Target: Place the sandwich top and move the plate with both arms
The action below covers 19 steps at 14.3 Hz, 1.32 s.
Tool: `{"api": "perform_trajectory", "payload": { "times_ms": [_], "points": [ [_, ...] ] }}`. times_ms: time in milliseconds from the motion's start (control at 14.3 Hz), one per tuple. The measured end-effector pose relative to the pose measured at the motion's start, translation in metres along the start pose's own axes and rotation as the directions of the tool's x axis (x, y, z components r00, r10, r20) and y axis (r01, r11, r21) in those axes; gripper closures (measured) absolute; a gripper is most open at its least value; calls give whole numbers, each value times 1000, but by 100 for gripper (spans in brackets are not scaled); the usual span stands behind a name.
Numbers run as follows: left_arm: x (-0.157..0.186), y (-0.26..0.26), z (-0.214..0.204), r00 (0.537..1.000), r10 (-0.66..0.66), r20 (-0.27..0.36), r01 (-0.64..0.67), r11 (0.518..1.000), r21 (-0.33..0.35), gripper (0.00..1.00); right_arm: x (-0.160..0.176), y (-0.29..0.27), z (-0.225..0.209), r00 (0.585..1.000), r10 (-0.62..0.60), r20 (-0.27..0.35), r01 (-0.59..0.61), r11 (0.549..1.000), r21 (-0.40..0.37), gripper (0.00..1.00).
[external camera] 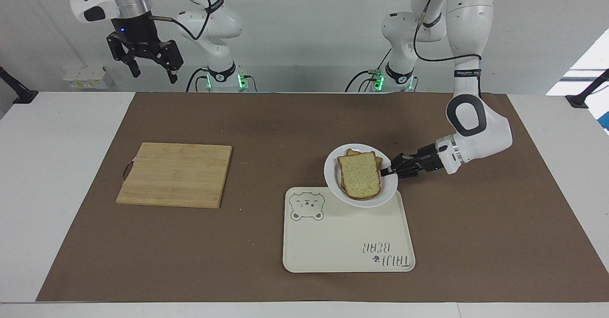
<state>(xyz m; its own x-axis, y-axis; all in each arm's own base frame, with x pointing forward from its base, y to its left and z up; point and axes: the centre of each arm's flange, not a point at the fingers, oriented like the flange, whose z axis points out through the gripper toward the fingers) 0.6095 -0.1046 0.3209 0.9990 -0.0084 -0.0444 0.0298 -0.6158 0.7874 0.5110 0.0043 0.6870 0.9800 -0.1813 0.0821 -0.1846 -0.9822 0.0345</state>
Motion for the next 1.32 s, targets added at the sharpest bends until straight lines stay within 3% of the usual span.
{"api": "perform_trajectory", "payload": {
  "times_ms": [418,627,906,1045,1324],
  "points": [
    [64,7,35,998,-34,-56,38,997,66,93,7,10,26,998,-50,38,50,999,-2,0],
    [74,-3,63,997,-35,-69,41,995,93,93,7,9,31,997,-69,46,69,998,-2,0],
    [77,7,69,997,-11,-76,20,993,119,88,6,7,34,996,-79,51,79,997,3,0],
    [80,6,64,997,5,-75,6,990,143,73,6,4,35,995,-80,58,79,996,31,0],
    [85,7,33,995,36,-97,-15,977,212,27,5,3,39,994,-81,67,79,996,43,0]
  ]
}}
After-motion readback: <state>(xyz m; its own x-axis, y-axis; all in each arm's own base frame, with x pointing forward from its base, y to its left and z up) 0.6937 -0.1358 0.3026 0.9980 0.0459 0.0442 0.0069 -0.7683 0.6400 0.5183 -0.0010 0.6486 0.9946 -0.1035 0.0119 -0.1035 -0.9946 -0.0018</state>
